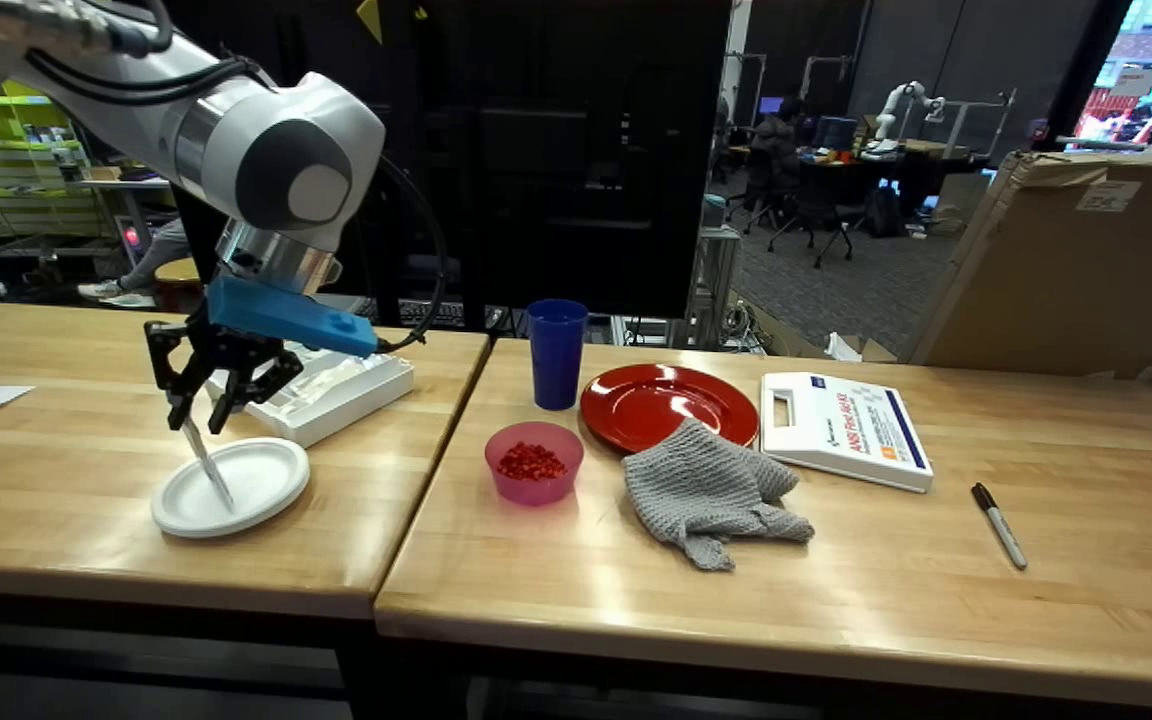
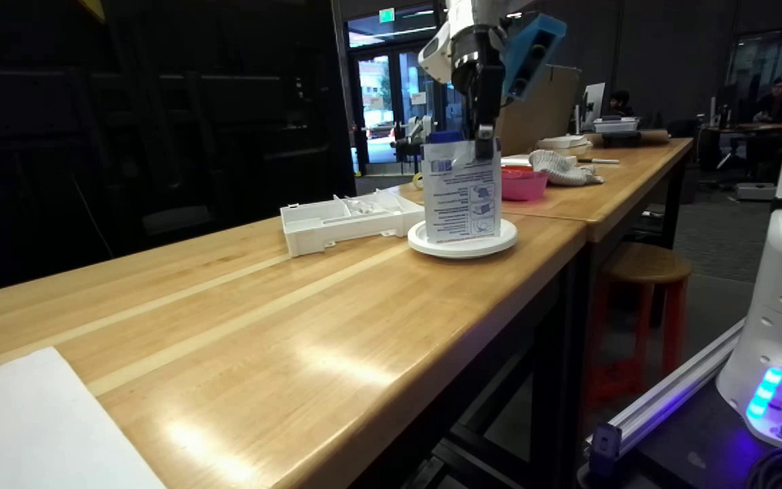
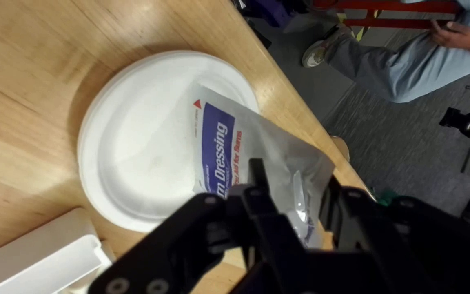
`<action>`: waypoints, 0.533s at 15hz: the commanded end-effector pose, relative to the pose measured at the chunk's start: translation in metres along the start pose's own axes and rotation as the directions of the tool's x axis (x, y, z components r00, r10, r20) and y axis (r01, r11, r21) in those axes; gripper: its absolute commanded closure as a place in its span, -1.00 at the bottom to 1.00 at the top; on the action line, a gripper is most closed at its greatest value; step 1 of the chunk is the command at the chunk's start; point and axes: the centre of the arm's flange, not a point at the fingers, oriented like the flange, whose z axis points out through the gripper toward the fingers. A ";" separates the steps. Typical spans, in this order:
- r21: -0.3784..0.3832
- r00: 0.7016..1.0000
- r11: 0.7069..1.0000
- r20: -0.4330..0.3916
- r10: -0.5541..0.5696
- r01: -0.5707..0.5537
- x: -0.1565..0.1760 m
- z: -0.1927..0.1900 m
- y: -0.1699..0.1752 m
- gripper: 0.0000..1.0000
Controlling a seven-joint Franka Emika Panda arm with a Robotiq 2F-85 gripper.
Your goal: Pick up the white packet and put it on the white paper plate
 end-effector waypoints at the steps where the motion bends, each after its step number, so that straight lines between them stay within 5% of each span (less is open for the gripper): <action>1: -0.023 1.000 0.999 0.008 -0.023 0.023 -0.002 -0.001 -0.001 -0.30; 5: -0.022 0.999 0.999 0.001 -0.035 0.035 -0.002 -0.001 -0.002 -0.88; 8: -0.033 0.999 0.998 -0.017 -0.051 0.050 -0.003 -0.004 -0.002 -1.00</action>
